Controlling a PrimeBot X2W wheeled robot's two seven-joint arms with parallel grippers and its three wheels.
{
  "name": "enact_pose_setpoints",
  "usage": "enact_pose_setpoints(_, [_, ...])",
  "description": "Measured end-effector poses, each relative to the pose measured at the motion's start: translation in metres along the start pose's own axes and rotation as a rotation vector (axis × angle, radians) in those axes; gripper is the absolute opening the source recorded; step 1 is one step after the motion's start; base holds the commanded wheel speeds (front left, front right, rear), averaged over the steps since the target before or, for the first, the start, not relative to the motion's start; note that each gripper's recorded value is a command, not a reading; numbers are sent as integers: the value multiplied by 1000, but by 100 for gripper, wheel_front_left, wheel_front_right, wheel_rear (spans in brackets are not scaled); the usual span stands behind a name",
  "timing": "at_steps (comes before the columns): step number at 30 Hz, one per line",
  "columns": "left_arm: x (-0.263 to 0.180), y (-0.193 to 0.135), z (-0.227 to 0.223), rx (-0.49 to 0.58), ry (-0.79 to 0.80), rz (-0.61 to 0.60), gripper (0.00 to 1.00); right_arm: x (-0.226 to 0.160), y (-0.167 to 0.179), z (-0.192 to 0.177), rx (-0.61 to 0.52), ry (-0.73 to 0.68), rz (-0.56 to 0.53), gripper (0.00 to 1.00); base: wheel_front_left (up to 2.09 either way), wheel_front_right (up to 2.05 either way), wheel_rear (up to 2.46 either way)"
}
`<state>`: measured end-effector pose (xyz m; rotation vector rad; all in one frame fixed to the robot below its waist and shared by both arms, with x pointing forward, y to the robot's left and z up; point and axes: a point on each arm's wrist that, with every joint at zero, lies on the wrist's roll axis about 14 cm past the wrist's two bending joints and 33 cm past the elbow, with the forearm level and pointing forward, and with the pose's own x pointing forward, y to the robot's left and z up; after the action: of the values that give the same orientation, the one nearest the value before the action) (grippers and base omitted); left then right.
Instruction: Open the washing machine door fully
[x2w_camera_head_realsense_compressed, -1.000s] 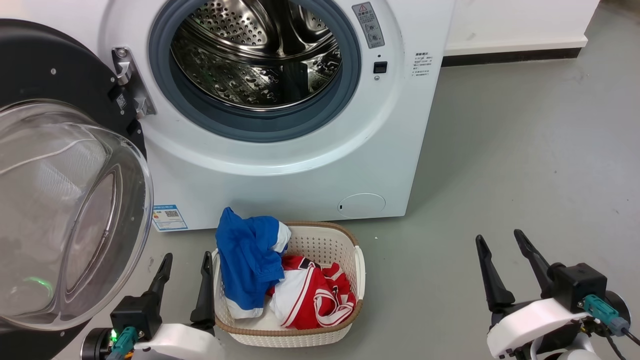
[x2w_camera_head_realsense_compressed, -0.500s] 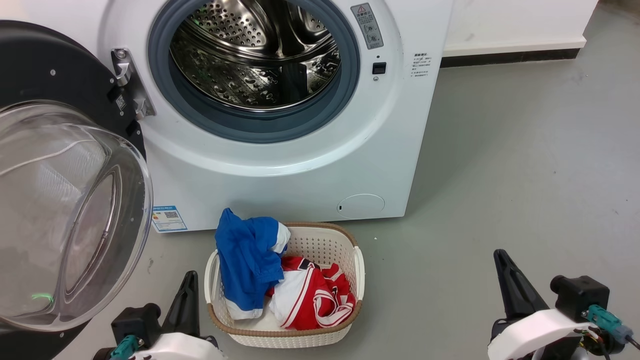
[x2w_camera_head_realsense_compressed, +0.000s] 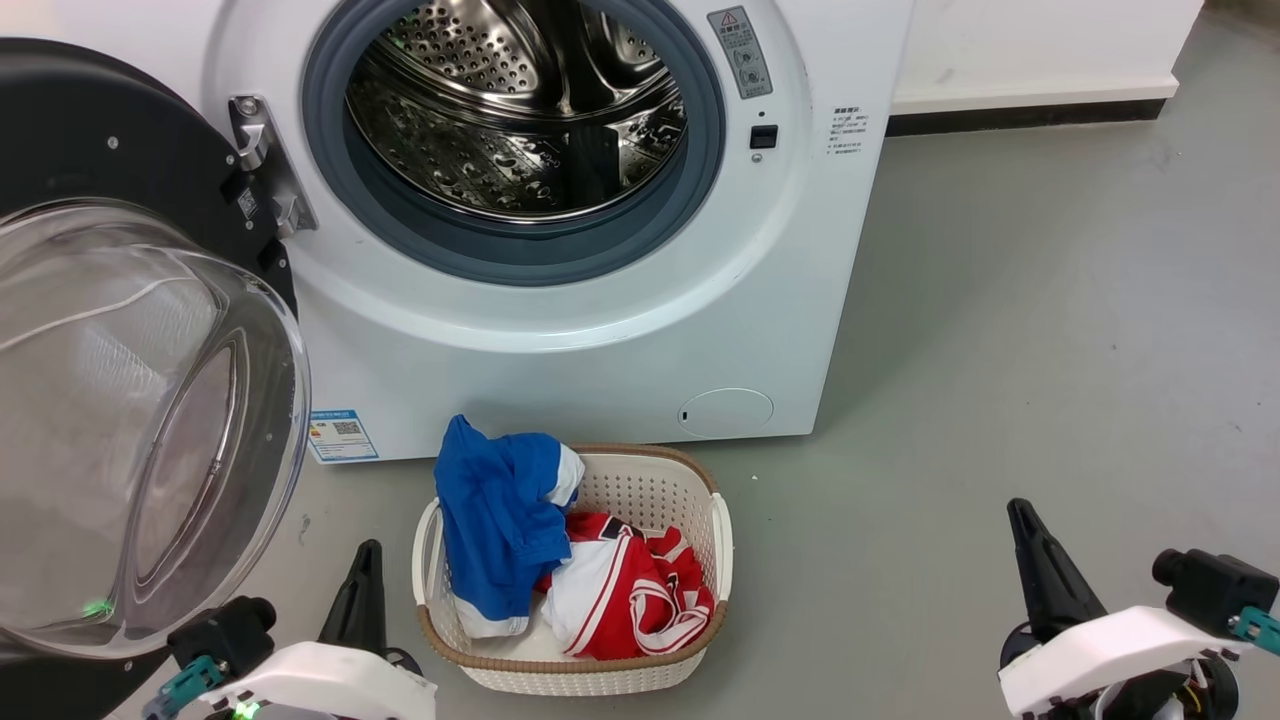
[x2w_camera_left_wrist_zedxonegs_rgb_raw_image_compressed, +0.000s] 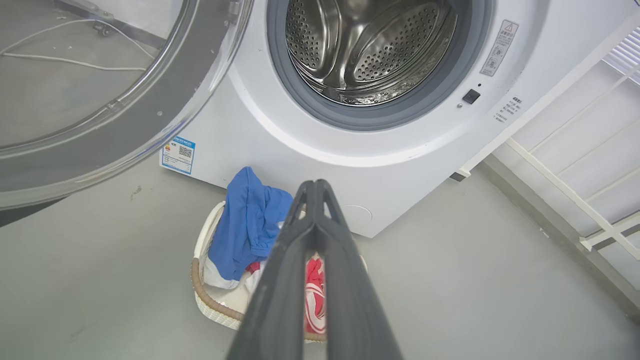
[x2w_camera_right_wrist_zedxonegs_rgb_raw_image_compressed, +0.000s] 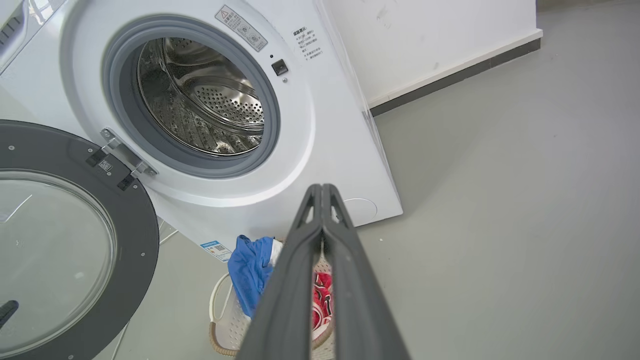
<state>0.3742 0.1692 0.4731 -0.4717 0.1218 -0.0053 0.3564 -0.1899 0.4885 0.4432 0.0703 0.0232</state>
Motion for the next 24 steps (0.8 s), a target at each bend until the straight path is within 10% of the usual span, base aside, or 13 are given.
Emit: enact_pose_setpoints(24, [5,9,6,-351,18,30,0,10,-5,7,356,-19,-21,0,0,0,0])
